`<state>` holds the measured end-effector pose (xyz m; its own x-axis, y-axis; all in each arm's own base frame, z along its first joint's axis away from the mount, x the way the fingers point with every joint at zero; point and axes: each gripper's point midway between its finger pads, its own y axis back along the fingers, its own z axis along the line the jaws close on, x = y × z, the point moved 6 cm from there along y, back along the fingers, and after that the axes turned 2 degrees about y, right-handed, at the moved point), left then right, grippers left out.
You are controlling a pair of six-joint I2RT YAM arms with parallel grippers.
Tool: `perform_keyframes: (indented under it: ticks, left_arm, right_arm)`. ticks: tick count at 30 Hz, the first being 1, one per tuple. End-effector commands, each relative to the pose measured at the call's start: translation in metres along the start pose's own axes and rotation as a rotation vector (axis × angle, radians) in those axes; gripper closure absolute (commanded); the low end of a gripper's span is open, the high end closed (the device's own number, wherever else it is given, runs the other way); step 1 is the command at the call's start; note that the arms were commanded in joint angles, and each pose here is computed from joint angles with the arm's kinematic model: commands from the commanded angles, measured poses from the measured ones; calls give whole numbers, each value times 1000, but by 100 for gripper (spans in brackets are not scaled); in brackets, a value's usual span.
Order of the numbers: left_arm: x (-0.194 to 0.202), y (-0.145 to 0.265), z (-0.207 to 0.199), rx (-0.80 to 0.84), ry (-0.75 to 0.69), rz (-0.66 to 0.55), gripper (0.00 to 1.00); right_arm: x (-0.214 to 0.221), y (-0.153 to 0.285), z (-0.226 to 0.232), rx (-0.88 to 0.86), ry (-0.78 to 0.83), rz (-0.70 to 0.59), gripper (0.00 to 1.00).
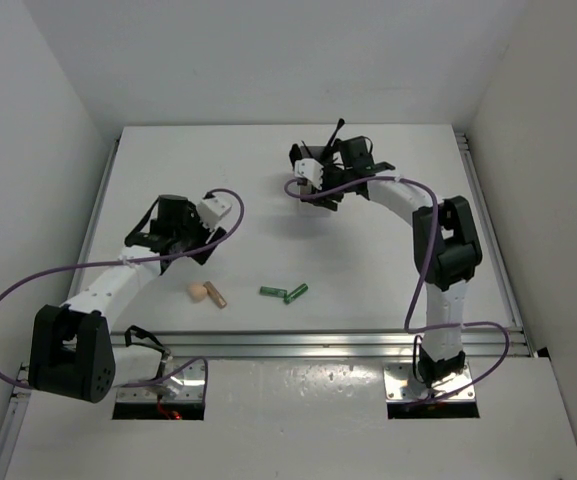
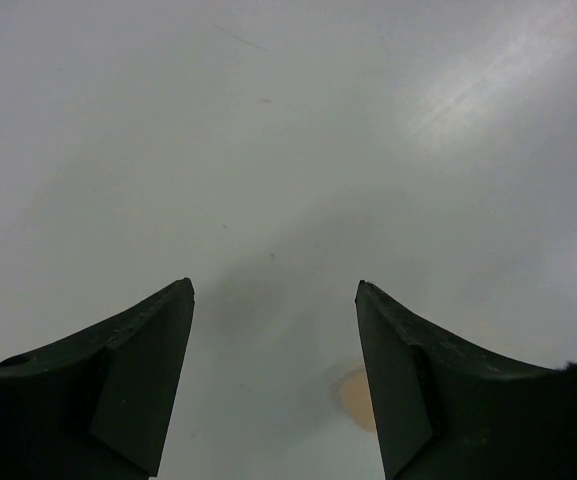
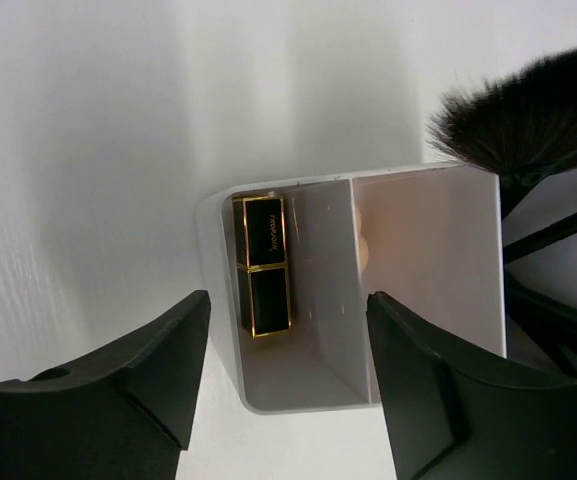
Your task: Organize the makeup
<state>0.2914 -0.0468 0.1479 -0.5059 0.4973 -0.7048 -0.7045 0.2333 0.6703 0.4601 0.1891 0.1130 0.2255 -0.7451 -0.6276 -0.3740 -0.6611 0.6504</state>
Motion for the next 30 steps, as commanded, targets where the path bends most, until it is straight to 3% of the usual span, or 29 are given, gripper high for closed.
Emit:
perform_keyframes:
  ticks: [1, 4, 10, 17, 22, 28, 29, 30]
  left_arm:
    - [21, 13, -12, 201, -225, 51, 29]
    - [45, 22, -19, 357, -335, 123, 29]
    - [81, 35, -19, 597, -409, 289, 26]
    - [90, 21, -28, 625, -475, 239, 25]
    - [90, 6, -23, 563, -478, 231, 31]
    - [109, -1, -36, 623, -509, 218, 34]
    - [113, -1, -38, 627, -507, 220, 36]
    - [116, -1, -40, 627, -497, 225, 45]
  right_arm:
    - [-32, 26, -22, 109, 33, -61, 35]
    - [-53, 47, -23, 156, 35, -90, 31]
    - [-66, 65, 16, 134, 34, -110, 27]
    - [-39, 64, 74, 69, -30, -43, 27]
    - [-37, 75, 84, 87, -49, -24, 27]
    - [-28, 79, 95, 92, -76, 12, 27]
    - [-27, 79, 96, 90, -82, 15, 27]
    - [-28, 80, 97, 86, -87, 15, 27]
